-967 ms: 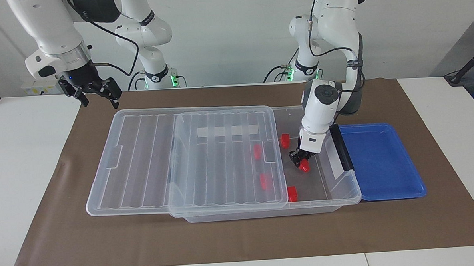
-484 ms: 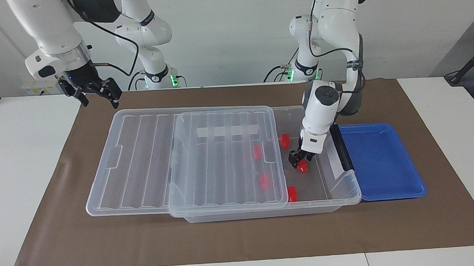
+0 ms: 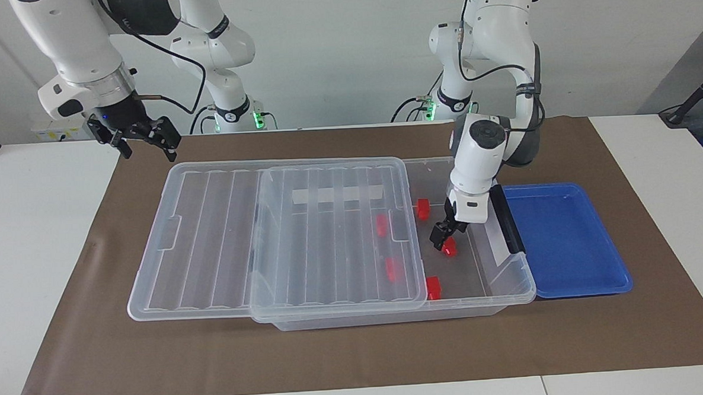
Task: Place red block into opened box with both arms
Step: 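Open the left gripper to drop the block, then withdraw it, then move the right gripper to the edge of the slid-back lid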
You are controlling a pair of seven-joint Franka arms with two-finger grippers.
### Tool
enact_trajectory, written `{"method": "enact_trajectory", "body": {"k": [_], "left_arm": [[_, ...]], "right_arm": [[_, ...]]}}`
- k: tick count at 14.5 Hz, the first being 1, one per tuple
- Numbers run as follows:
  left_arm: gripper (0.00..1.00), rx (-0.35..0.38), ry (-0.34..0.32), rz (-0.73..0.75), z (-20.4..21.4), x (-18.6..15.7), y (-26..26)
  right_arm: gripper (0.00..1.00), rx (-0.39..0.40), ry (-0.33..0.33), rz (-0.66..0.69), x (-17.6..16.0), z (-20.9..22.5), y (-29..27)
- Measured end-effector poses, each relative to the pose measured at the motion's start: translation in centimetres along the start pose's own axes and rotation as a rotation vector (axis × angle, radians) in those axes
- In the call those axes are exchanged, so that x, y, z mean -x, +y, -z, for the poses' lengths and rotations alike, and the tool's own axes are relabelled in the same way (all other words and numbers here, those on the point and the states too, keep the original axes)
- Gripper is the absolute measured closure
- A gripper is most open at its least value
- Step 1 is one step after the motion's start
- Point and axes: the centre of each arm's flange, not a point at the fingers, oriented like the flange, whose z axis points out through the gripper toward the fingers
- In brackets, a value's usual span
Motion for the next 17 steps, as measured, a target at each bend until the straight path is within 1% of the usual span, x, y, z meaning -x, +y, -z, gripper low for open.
{"method": "enact_trajectory", "body": {"k": [1, 2, 3, 4, 5, 6, 7, 8, 9, 10, 12, 13, 14, 15, 17], "left_arm": [[0.00, -0.003, 0.002, 0.057, 1.1, 0.1, -0.1], [0.00, 0.000, 0.006, 0.113, 1.9, 0.1, -0.2], [0.00, 0.004, 0.009, 0.173, 2.5, 0.2, -0.2], [0.00, 0.010, 0.012, 0.230, 3.0, 0.2, -0.1], [0.00, 0.018, 0.015, 0.280, 3.4, 0.2, -0.1], [0.00, 0.027, 0.018, 0.316, 4.1, 0.1, 0.0], [0.00, 0.031, 0.022, 0.336, 5.4, -0.1, 0.2], [0.00, 0.030, 0.026, 0.349, 7.4, -0.4, 0.3], [0.00, 0.035, 0.033, 0.358, 10.1, -0.9, 0.4], [0.00, 0.051, 0.044, 0.369, 13.2, -1.5, 0.4], [0.00, 0.074, 0.070, 0.389, 18.7, -3.1, -1.0], [0.00, 0.070, 0.082, 0.369, 20.6, -3.9, -2.2], [0.00, 0.051, 0.087, 0.316, 21.7, -4.7, -3.6], [0.00, 0.027, 0.086, 0.230, 22.3, -5.3, -4.8], [0.00, -0.032, 0.067, 0.017, 22.4, -6.5, -6.7]], "right_arm": [[0.03, -0.001, 0.006, 0.024, -0.1, 0.0, 0.3], [0.10, -0.001, 0.011, 0.044, -0.2, -0.1, 0.6], [0.20, 0.001, 0.014, 0.064, -0.3, -0.2, 1.1], [0.35, 0.004, 0.017, 0.083, -0.4, -0.3, 1.9], [0.45, 0.006, 0.029, 0.096, -0.6, -0.3, 2.7], [0.58, 0.006, 0.041, 0.103, -0.8, -0.5, 3.6], [0.67, 0.007, 0.053, 0.116, -1.0, -0.8, 4.4], [0.77, 0.010, 0.065, 0.146, -1.2, -1.4, 5.3], [0.89, 0.015, 0.083, 0.188, -1.5, -2.1, 6.3], [0.99, 0.021, 0.104, 0.224, -1.8, -2.9, 7.4], [0.99, 0.032, 0.129, 0.271, -2.3, -4.7, 9.1], [0.99, 0.035, 0.133, 0.281, -2.6, -5.7, 9.5], [0.99, 0.039, 0.138, 0.284, -3.1, -6.8, 9.6], [0.99, 0.043, 0.146, 0.289, -3.8, -8.0, 9.7], [0.99, 0.043, 0.151, 0.298, -5.0, -10.5, 9.6]]}}
